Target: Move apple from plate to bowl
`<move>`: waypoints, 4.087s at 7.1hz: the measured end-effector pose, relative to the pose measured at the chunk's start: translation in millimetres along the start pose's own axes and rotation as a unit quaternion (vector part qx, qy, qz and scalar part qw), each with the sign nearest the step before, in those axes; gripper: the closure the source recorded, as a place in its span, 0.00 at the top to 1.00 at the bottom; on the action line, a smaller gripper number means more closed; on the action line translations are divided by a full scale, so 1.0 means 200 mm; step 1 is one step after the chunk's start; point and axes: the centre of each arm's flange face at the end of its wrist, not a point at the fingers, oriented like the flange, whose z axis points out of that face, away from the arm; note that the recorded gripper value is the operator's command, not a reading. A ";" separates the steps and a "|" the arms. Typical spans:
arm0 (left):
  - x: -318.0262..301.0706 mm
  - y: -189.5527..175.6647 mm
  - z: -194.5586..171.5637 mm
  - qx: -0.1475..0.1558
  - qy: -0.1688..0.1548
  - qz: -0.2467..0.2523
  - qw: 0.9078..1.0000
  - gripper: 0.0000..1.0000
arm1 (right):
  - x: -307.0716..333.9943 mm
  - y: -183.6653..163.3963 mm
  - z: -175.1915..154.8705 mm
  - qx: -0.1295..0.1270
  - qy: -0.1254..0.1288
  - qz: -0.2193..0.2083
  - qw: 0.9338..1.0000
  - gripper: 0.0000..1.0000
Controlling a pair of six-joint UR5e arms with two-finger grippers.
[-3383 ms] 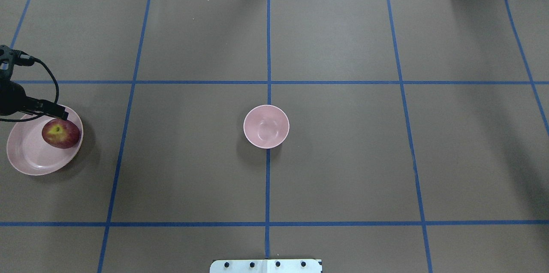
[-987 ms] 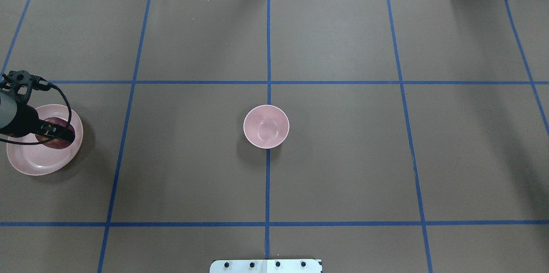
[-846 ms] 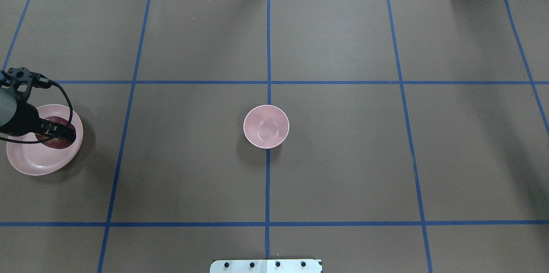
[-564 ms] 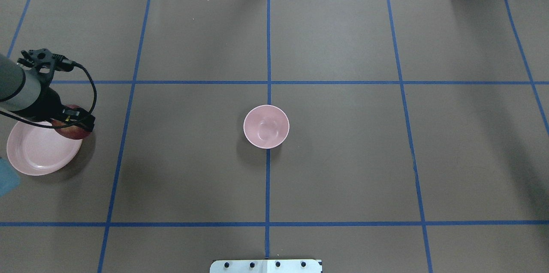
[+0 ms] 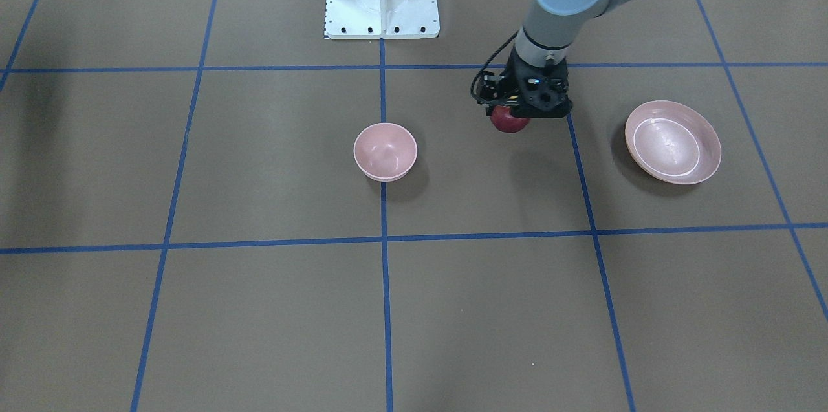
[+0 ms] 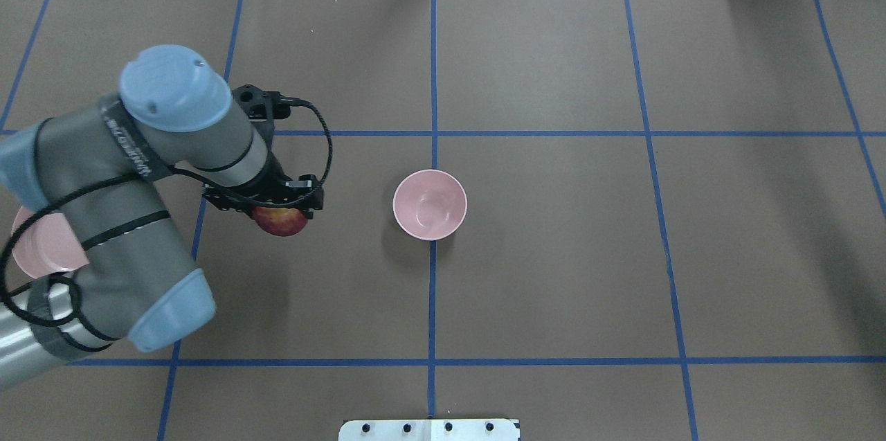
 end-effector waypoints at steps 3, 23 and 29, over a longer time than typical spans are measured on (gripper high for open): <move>0.57 -0.05 0.05 0.008 0.014 -0.032 0.999 0.16 | 0.01 0.00 0.02 -0.004 0.000 0.004 1.000 1.00; -0.09 0.10 -0.13 0.058 -0.012 0.090 0.994 0.98 | 0.10 0.06 0.05 -0.011 -0.002 0.035 0.999 1.00; -2.02 -0.29 -0.53 0.010 -0.073 0.192 0.979 0.98 | 0.34 0.29 0.03 -0.009 0.001 0.112 0.994 1.00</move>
